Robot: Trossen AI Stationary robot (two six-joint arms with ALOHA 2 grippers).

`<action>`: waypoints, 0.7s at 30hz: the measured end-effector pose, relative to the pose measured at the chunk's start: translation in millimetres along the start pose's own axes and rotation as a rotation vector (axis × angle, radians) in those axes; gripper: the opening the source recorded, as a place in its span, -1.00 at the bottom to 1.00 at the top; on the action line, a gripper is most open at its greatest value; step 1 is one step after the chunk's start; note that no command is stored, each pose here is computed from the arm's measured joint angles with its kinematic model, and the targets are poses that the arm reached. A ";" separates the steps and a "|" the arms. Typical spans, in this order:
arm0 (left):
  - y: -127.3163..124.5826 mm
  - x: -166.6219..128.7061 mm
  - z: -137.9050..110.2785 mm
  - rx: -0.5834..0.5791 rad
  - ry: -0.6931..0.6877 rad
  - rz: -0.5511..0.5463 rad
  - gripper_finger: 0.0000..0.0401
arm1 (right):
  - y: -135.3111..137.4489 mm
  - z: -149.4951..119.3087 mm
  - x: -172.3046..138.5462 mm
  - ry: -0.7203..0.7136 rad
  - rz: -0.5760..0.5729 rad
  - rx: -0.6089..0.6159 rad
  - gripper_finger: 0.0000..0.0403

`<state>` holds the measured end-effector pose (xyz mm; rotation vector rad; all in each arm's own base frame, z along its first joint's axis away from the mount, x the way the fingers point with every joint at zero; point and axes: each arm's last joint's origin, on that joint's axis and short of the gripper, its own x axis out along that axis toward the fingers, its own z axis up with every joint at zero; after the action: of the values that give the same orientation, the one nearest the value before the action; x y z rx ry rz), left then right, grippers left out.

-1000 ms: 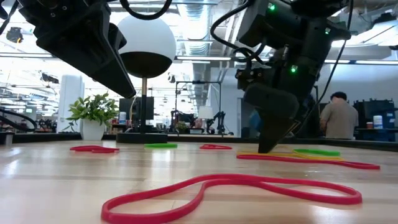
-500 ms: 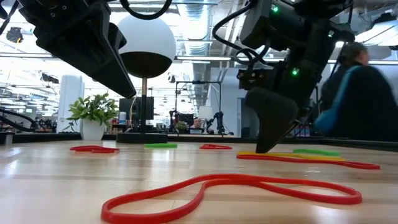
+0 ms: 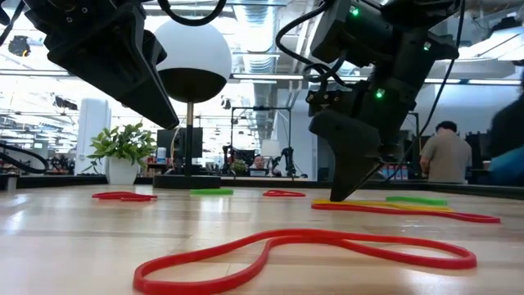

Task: Pick and place items into bin
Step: Put the yellow rubber band into the black bin

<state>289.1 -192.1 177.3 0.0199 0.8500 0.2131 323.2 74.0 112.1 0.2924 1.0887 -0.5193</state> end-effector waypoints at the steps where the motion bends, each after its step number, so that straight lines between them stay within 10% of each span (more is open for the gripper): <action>1: 0.0 0.0 0.0 0.000 0.000 0.000 -0.66 | 0.7 -0.2 -0.1 -0.007 -0.002 -0.001 -0.97; 7: 0.0 0.0 -0.1 0.003 0.001 0.000 -0.66 | 6.5 3.3 -19.5 0.034 -0.016 -0.046 -0.99; 14: 0.1 0.0 -0.1 0.003 0.001 0.001 -0.66 | 17.2 18.5 -126.4 0.168 -0.080 0.006 -0.99; 21: 0.0 0.0 -0.1 0.010 0.000 0.000 -0.66 | 43.3 -4.5 -242.0 0.299 0.226 0.123 -1.00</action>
<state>289.0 -192.1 177.3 0.0292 0.8515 0.2092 255.5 174.7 326.0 0.6084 1.2951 -0.3470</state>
